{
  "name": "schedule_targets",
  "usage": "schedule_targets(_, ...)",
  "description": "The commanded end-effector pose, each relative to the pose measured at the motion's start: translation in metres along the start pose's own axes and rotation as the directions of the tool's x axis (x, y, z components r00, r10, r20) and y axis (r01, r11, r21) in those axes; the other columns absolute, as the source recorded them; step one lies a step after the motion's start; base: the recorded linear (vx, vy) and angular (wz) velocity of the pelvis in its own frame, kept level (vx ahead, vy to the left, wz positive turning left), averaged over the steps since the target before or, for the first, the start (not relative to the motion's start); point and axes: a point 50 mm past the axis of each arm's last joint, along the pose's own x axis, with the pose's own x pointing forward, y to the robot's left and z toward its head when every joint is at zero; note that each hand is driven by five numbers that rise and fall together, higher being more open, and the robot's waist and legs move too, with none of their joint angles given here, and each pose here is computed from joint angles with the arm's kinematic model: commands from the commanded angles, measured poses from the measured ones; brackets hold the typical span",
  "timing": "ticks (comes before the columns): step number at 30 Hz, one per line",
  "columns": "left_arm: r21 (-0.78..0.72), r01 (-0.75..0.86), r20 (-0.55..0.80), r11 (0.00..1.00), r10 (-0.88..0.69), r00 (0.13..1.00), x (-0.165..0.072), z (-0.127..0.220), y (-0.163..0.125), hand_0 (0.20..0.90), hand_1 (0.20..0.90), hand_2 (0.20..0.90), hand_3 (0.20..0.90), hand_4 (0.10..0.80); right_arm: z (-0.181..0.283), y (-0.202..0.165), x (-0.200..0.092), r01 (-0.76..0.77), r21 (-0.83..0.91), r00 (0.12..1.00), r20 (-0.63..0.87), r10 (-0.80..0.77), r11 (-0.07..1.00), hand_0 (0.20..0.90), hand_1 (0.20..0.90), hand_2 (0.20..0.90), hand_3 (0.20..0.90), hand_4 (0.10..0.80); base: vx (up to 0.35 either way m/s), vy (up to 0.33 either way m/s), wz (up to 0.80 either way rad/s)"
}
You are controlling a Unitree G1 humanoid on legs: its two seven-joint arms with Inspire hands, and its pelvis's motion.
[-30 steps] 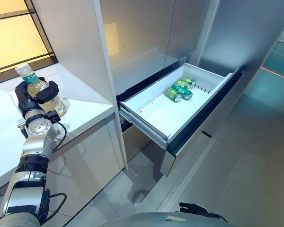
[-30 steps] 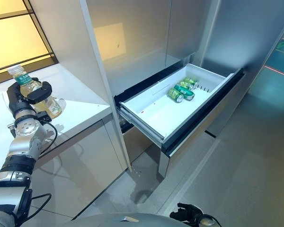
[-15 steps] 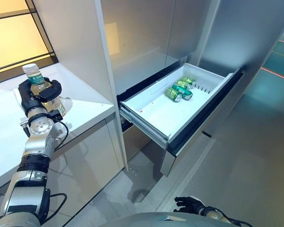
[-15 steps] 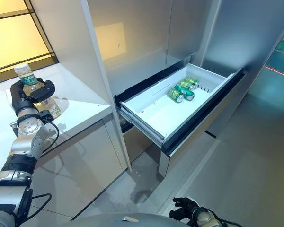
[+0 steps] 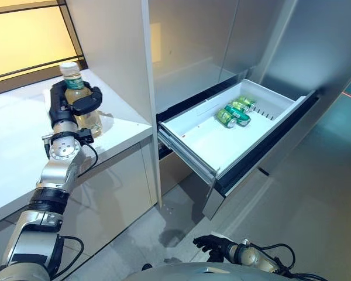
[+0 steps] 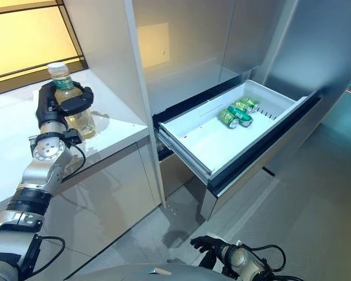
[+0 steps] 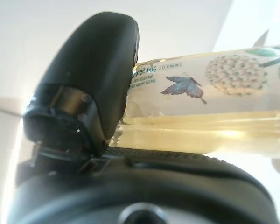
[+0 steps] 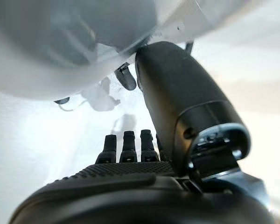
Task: Put drinks into fridge and close the fridge
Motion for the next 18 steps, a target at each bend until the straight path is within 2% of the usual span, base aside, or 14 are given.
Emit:
schedule_targets(1,-0.108,0.100,0.520,0.989,-0.030,0.854,0.021,0.137,-0.019,0.300,0.300,0.300,0.200,0.100,0.048,-0.033,-0.002,0.086,-0.152,0.978,0.199,-0.055,0.985,0.900,0.900,0.900,0.900,0.800,-0.055,0.013,0.05)
schedule_targets(5,-0.109,0.161,0.569,0.981,-0.072,0.819,0.008,0.146,-0.028,0.300,0.300,0.300,0.200,0.100,0.093,-0.046,-0.012,0.125,-0.193,0.942,0.331,-0.055,0.973,0.900,0.900,0.900,0.900,0.800,-0.074,0.008,0.07)
schedule_targets(11,-0.093,0.220,0.625,0.971,-0.115,0.772,-0.004,0.156,-0.035,0.300,0.300,0.300,0.200,0.100,0.132,-0.055,-0.029,0.137,-0.232,0.873,0.487,-0.007,0.963,0.900,0.900,0.900,0.900,0.800,-0.072,0.012,0.04)
schedule_targets(18,-0.101,0.291,0.673,0.951,-0.150,0.725,-0.019,0.162,-0.038,0.300,0.300,0.300,0.200,0.100,0.189,-0.062,-0.072,0.068,-0.326,0.695,0.694,0.190,0.943,0.900,0.900,0.900,0.900,0.800,-0.063,0.012,0.02)
